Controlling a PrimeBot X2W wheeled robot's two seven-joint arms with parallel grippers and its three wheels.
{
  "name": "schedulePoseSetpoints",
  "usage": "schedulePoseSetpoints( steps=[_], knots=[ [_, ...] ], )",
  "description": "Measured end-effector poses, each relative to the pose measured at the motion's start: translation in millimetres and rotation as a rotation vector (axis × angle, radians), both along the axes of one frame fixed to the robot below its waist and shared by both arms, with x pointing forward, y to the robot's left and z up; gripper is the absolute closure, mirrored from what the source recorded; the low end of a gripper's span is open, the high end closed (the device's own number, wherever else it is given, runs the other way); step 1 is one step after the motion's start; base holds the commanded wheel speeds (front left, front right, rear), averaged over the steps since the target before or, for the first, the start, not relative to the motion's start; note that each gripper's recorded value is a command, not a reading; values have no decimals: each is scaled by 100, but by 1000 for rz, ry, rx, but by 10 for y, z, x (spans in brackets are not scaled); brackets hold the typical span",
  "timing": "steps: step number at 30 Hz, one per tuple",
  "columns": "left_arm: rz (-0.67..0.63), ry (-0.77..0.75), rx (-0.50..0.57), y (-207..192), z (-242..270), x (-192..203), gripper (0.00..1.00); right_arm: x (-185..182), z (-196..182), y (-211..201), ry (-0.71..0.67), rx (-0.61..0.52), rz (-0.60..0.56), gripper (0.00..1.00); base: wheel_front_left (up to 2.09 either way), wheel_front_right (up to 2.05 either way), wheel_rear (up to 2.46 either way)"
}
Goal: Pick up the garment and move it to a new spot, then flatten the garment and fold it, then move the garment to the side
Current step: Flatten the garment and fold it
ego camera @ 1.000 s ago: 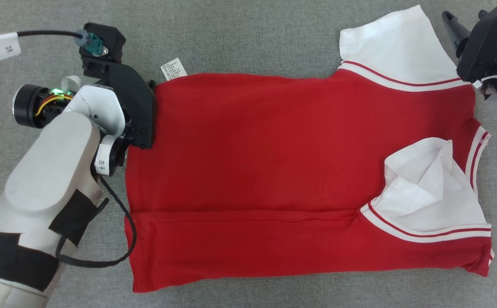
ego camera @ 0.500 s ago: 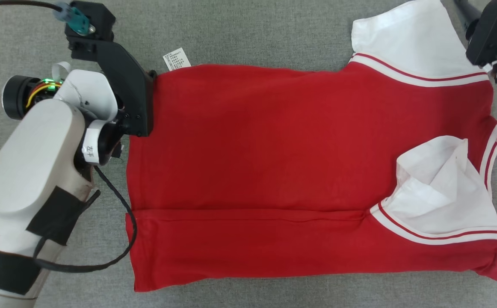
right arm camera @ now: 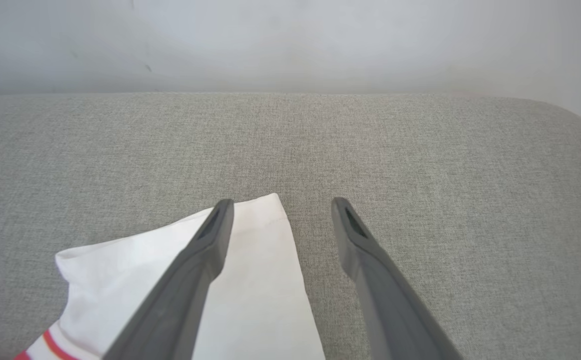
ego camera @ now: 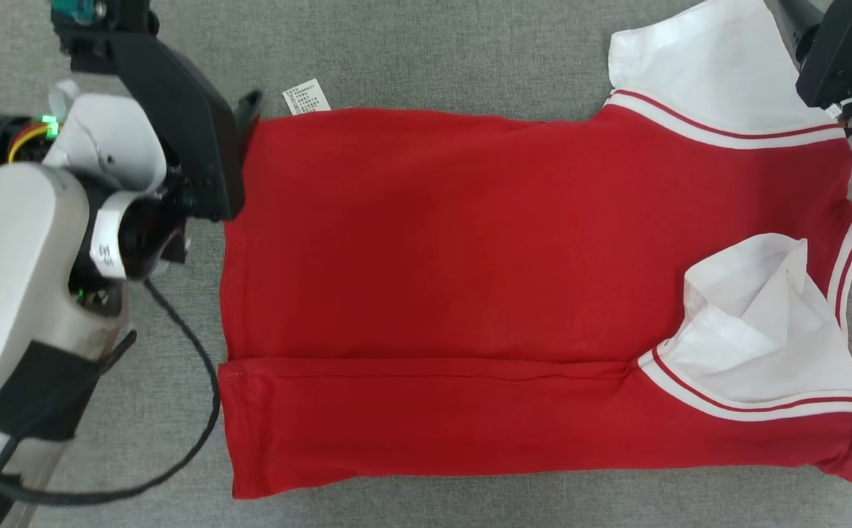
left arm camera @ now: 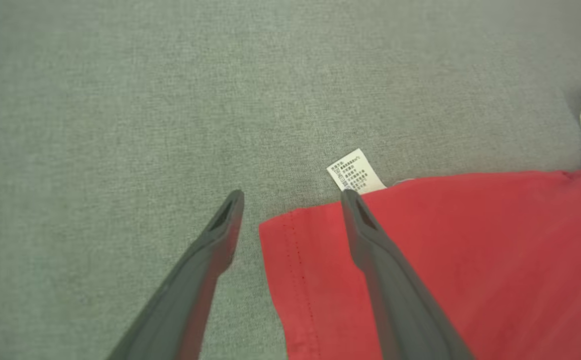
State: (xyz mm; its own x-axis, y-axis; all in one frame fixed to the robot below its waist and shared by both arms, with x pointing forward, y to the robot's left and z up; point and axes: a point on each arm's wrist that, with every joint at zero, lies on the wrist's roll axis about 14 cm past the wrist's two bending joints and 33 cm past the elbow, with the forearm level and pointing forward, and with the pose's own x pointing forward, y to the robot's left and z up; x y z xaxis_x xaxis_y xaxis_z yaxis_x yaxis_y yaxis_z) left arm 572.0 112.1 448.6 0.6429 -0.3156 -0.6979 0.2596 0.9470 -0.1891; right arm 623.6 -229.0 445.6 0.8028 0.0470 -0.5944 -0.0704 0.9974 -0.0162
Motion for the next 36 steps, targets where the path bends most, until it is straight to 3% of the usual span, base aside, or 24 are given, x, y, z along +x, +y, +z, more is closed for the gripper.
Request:
schedulePoseSetpoints(
  steps=[11, 20, 21, 22, 23, 24, 25, 36],
  knots=[
    [19, 113, 66, 116, -368, -235, 0, -42, -49, -33, 14, 0, -5, 0, 0, 0, 0],
    [9, 91, 69, 104, -461, -147, 0, -91, -175, -83, 46, -14, -10, 0, 0, 0, 0],
    [7, 82, 67, 103, -454, -128, 6, -99, -199, -86, 53, -15, -11, 0, 0, 0, 0],
    [3, 82, 70, 103, -458, -117, 37, -104, -222, -89, 59, -14, -12, 0, 0, 0, 0],
    [1, 85, 72, 107, -470, -111, 54, -111, -253, -100, 67, -14, -16, 0, 0, 0, 0],
    [-1, 88, 70, 107, -486, -114, 82, -119, -285, -113, 76, -15, -19, 0, 0, 0, 0],
    [0, 86, 65, 102, -492, -109, 100, -122, -311, -118, 83, -16, -21, 0, 0, 0, 0],
    [-21, 84, 54, 91, -573, -85, 100, -32, -562, -24, 160, -27, 13, 0, 0, 0, 0]
  ],
)
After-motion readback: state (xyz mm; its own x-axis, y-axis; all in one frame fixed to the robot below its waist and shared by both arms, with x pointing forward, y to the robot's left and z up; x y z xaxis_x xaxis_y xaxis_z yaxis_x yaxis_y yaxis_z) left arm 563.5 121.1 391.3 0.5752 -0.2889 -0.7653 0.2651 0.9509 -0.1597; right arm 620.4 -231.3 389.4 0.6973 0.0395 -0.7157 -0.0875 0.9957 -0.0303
